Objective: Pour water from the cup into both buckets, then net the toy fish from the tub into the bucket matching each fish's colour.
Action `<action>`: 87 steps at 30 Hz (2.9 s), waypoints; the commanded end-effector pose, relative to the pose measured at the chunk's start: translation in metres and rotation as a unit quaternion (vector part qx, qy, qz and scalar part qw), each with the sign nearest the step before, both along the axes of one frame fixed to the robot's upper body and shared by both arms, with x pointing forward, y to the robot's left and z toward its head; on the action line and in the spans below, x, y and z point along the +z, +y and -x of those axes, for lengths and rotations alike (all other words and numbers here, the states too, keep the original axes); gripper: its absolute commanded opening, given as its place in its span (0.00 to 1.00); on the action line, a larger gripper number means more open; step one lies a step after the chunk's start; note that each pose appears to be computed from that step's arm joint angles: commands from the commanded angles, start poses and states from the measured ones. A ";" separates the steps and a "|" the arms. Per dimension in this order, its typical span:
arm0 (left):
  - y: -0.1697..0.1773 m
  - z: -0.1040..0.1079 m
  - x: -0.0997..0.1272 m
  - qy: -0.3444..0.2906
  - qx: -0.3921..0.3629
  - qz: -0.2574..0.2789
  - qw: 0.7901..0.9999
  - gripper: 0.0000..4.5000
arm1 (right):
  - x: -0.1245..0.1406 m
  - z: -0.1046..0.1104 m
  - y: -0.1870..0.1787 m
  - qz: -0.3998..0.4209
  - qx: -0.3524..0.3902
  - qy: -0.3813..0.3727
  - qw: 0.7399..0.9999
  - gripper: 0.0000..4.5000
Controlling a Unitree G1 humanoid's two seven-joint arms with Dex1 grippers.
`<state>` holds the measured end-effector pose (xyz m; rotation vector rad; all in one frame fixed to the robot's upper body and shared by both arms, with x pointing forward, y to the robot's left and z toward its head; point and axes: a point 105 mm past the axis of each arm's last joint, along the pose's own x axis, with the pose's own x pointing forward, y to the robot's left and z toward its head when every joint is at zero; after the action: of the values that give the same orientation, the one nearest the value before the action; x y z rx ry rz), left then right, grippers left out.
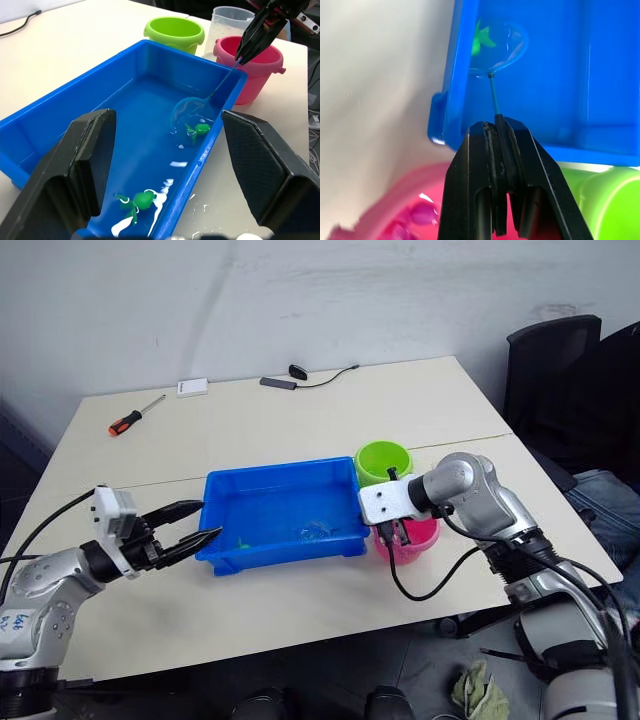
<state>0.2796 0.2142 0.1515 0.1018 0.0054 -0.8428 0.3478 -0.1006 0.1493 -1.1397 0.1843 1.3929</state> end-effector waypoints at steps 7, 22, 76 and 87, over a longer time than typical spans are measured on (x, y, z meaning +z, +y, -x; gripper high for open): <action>0.006 0.001 0.017 -0.028 0.005 -0.003 1.000 0.82 | 0.021 -0.008 0.004 -0.091 -0.094 0.082 0.988 0.00; -0.005 -0.015 0.022 -0.038 -0.028 -0.005 0.999 0.82 | 0.049 -0.016 -0.031 -0.181 -0.207 0.104 0.956 0.00; -0.042 -0.063 0.032 -0.060 -0.140 -0.004 0.988 0.82 | 0.051 -0.003 -0.084 0.130 -0.090 -0.570 0.806 0.00; -0.044 -0.062 0.029 -0.059 -0.139 0.001 0.989 0.82 | 0.054 -0.001 -0.086 0.151 -0.073 -0.602 0.781 0.00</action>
<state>0.3439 0.1717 0.1704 0.1272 -0.0775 -1.1109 0.3493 -0.1865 0.1837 -2.0132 -0.3842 0.3513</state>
